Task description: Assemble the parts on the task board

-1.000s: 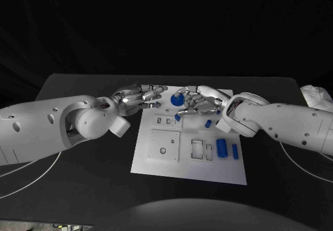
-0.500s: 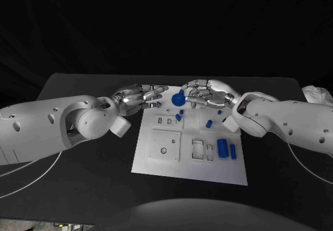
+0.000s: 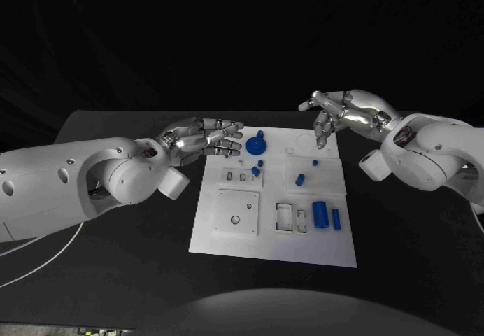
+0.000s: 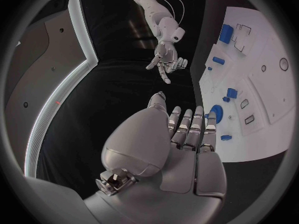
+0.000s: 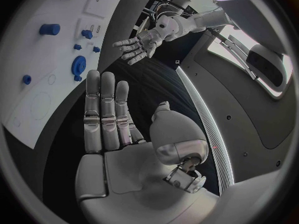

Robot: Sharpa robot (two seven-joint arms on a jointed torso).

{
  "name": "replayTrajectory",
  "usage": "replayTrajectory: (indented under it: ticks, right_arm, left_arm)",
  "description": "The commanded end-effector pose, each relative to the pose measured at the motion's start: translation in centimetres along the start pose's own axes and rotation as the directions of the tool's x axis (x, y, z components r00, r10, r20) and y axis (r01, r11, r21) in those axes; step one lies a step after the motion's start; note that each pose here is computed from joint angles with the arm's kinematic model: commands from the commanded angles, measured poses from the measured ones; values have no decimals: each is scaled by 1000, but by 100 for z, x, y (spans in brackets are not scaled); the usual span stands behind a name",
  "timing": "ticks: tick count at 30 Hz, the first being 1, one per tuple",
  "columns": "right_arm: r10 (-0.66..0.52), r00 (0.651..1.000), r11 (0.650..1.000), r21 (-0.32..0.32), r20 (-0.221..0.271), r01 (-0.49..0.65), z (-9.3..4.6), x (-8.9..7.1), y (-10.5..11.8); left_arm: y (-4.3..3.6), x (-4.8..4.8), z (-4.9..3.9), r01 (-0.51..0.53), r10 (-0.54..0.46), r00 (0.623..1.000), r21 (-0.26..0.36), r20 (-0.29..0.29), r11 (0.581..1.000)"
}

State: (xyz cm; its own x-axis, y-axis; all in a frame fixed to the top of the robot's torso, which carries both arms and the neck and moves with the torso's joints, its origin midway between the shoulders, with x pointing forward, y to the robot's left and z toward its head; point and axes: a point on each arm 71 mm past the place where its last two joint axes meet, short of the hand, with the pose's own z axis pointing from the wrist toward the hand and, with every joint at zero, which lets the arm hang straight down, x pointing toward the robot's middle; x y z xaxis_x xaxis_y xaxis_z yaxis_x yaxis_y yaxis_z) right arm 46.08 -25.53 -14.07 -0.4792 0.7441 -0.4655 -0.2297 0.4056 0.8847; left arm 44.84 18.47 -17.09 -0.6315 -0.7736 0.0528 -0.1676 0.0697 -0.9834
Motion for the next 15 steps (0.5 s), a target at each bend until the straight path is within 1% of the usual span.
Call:
replayTrajectory:
  ticks: [1,4,6,7,10,11,13,15]
  right_arm:
    - [22,1000,992,125,-19,-19,-28,27,-51]
    - [17,999,987,160,-34,-11,-16,48,-70]
    - [12,999,984,180,-45,-4,0,66,-88]
    - [7,999,981,193,-54,3,11,82,-105]
    - [-5,997,975,221,-77,22,27,123,-150]
    - [-7,997,974,226,-82,25,27,132,-159]
    - [-13,995,969,243,-99,37,24,162,-192]
    - [-19,993,965,258,-120,49,23,193,-220]
  left_arm:
    - [-66,-81,-13,-178,180,978,-21,110,984]
    - [-84,-125,-25,-250,259,955,-73,145,965]
    - [-88,-138,-27,-282,297,943,-110,148,953]
    - [-95,-143,-24,-306,326,935,-142,144,941]
    - [-135,-141,0,-368,401,909,-233,113,900]
    - [-142,-139,6,-381,417,903,-255,103,889]
    - [-156,-124,26,-427,470,881,-334,57,840]
    - [-163,-114,51,-474,522,853,-408,5,780]
